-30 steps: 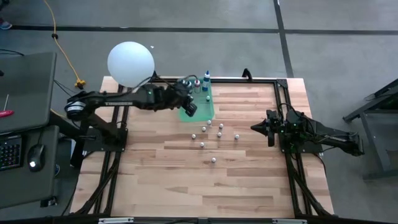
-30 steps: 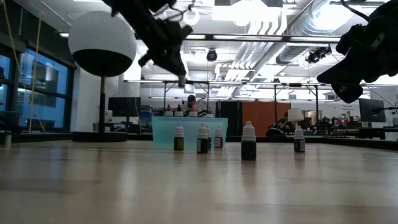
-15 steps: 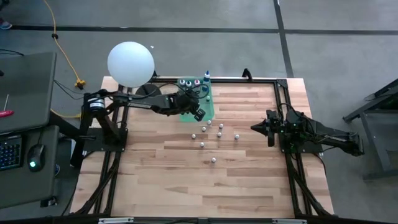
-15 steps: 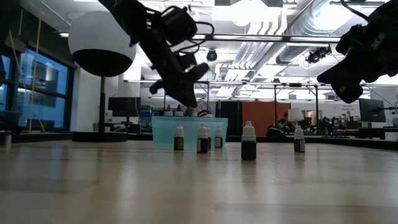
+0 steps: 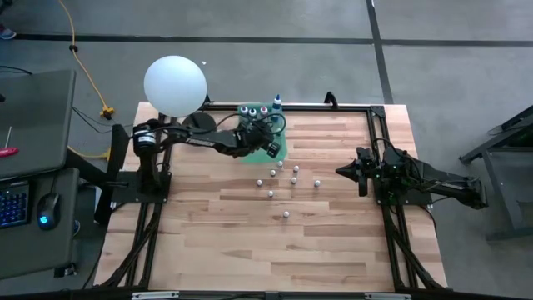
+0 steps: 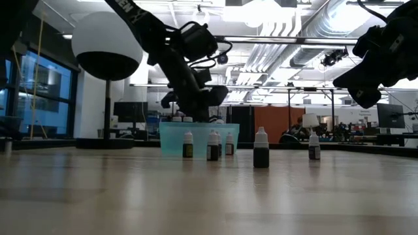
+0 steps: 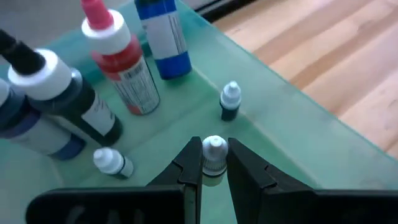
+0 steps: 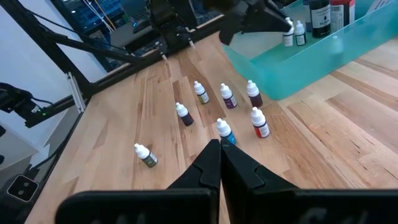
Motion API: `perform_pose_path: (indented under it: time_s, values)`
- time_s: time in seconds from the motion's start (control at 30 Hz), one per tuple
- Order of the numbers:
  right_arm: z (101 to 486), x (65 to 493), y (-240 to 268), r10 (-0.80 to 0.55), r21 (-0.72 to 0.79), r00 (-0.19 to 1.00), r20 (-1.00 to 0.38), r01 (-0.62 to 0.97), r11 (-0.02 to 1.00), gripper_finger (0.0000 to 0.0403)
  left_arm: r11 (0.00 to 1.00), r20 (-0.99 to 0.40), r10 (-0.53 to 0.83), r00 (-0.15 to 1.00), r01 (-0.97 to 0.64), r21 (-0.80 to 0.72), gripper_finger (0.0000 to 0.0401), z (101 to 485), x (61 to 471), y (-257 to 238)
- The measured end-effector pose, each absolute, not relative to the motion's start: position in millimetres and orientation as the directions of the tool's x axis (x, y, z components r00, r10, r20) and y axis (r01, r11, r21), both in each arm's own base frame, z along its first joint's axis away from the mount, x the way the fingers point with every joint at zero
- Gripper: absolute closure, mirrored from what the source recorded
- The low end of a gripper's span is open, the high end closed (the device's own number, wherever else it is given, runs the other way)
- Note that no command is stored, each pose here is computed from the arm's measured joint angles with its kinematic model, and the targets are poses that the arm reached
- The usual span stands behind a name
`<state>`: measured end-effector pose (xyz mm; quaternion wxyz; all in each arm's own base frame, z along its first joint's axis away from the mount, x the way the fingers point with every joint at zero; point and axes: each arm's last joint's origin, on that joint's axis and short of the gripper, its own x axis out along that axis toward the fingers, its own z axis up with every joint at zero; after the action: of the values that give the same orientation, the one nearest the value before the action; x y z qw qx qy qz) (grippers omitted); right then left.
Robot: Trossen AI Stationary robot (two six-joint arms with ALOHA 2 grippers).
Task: Pick & Place food coloring
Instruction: Put the small green food coloring bottle into the blue bin
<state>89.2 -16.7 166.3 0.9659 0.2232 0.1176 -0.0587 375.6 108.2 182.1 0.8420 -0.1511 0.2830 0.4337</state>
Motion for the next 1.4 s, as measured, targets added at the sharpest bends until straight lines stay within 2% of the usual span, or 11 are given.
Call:
perform_pose_path:
  time_s: [0.3,0.73,1.1,1.4]
  values:
    - [166.3,89.2,-16.7,-0.061,0.417,0.965,-0.253,0.166,0.893,0.0402,0.509,-0.588,0.688,0.426,-0.860,-0.028,0.0357,175.9,395.6,114.7]
    - [166.3,89.2,-16.7,-0.061,0.418,0.965,-0.253,0.166,0.893,0.0402,0.372,-0.585,0.735,0.342,-0.925,-0.074,0.0357,165.1,392.6,129.0]
    - [166.3,89.2,-16.7,-0.061,0.417,0.965,-0.254,0.166,0.893,0.0402,0.359,-0.605,0.719,0.341,-0.928,-0.096,0.0357,164.7,387.8,144.4]
    - [166.3,89.1,-16.7,-0.061,0.417,0.965,-0.253,0.166,0.893,0.0402,0.367,-0.636,0.702,0.322,-0.928,-0.065,0.0357,144.1,391.3,144.2]
